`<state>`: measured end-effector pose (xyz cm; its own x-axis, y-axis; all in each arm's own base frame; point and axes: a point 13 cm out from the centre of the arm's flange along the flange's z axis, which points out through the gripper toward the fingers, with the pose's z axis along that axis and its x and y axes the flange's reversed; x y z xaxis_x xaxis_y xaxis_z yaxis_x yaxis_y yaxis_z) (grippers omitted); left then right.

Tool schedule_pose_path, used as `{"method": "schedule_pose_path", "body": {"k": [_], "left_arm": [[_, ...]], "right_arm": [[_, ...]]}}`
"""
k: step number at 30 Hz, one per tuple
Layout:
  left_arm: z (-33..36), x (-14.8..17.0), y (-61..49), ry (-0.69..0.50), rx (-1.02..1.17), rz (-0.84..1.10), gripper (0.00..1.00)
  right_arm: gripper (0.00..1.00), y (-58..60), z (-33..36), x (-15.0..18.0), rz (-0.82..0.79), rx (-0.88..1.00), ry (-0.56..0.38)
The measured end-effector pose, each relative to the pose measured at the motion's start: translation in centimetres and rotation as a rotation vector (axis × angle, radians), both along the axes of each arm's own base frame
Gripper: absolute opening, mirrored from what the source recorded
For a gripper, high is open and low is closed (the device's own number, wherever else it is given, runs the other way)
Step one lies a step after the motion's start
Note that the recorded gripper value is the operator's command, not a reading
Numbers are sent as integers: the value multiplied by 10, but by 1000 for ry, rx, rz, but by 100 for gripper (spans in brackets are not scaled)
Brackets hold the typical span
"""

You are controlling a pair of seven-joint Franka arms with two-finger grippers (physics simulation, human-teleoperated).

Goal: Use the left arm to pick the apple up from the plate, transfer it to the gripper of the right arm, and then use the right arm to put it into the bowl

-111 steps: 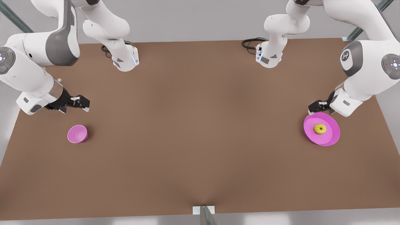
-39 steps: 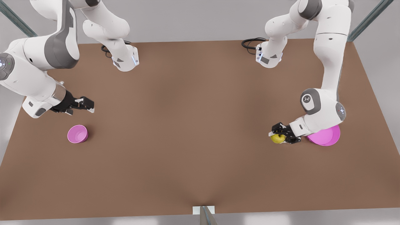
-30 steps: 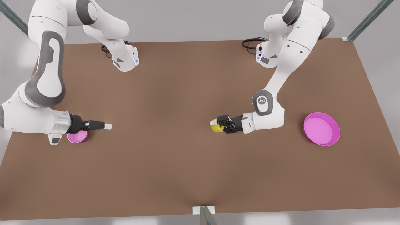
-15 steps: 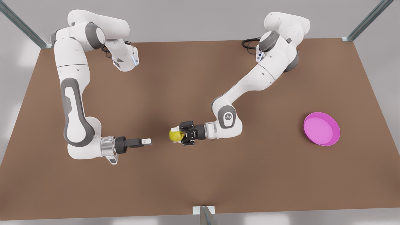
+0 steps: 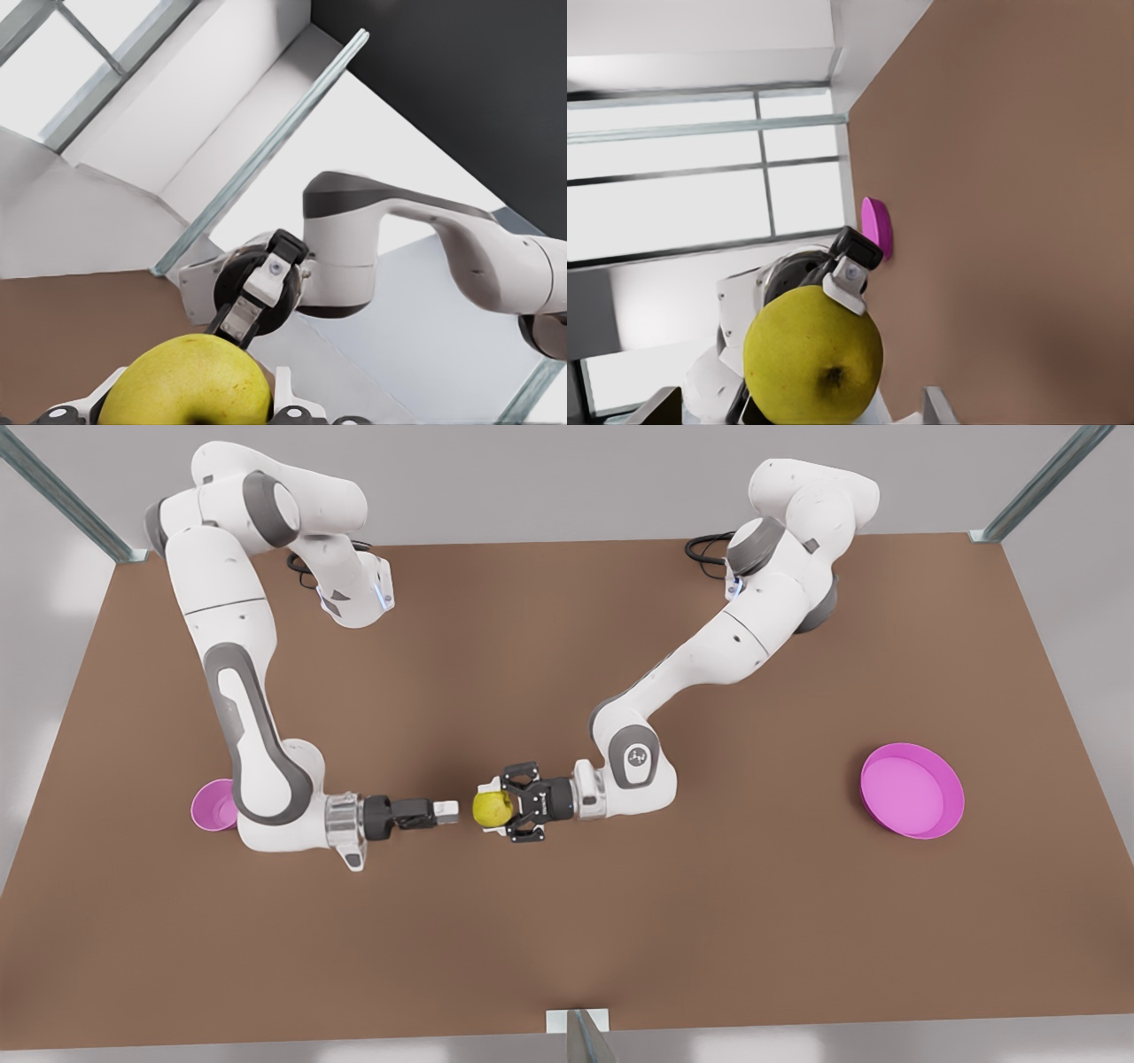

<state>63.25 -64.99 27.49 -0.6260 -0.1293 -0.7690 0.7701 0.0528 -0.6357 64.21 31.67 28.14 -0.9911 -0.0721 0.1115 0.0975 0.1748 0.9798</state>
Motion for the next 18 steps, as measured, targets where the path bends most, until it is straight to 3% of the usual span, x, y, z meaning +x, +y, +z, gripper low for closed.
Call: {"method": "schedule_pose_path", "body": {"k": [18], "left_arm": [[-8, -12, -11, -185, 29, -4, 76]], "right_arm": [[100, 34, -8, 6, -8, -14, -130]]}}
